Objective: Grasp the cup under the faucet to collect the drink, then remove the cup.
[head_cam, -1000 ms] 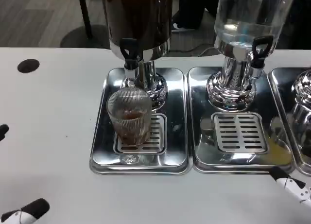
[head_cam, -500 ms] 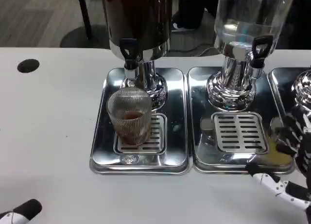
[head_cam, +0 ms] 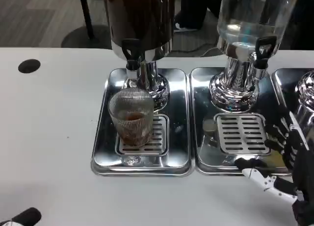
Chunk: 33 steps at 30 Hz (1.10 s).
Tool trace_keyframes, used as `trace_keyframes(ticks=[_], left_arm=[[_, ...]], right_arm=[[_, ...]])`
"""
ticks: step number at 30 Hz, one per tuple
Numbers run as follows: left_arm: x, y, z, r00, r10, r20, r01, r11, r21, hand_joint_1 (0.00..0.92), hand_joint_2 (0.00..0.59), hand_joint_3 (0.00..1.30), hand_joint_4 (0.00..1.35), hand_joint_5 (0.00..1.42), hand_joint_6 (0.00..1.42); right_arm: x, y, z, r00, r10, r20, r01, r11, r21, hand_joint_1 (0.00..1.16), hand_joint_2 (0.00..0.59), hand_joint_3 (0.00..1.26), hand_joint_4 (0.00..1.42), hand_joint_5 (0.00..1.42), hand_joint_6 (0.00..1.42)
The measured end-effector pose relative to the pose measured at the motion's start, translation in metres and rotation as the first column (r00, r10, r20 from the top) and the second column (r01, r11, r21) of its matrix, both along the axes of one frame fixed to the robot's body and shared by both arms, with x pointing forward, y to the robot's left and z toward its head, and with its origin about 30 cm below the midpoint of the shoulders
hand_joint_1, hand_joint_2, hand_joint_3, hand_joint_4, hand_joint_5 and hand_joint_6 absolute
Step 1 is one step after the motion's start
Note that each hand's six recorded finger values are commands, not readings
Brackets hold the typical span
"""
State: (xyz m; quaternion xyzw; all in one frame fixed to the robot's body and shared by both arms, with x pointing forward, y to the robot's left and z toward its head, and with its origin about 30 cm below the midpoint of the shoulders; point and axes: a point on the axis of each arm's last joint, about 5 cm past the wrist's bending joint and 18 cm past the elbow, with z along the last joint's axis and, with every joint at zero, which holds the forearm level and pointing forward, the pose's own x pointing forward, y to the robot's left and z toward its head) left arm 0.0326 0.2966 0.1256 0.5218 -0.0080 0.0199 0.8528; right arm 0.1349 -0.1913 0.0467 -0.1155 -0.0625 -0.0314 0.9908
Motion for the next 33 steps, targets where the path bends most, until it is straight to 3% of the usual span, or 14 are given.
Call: trace_keyframes(ticks=[12, 27, 33], left_arm=[[0.000, -0.001, 0.000, 1.000, -0.004, 0.007, 0.004, 1.000, -0.004, 0.000, 0.005, 0.00, 0.00, 0.00, 0.00], [0.002, -0.001, 0.000, 1.000, -0.009, 0.008, 0.009, 1.000, -0.004, 0.000, 0.005, 0.00, 0.00, 0.00, 0.00], [0.002, -0.001, 0.000, 1.000, -0.007, 0.009, 0.007, 1.000, -0.008, 0.000, 0.005, 0.00, 0.00, 0.00, 0.00]], right_arm=[[0.002, 0.0107, -0.0053, 0.9992, 0.037, -0.018, -0.036, 0.999, 0.032, 1.00, 0.152, 0.05, 0.17, 0.22, 0.28], [0.011, 0.0149, -0.0056, 0.9982, 0.059, -0.014, -0.059, 0.998, 0.027, 1.00, 0.152, 0.17, 0.17, 0.25, 0.31], [0.017, 0.0202, -0.0030, 0.9967, 0.081, 0.005, -0.081, 0.996, 0.031, 1.00, 0.152, 0.18, 0.15, 0.25, 0.31]])
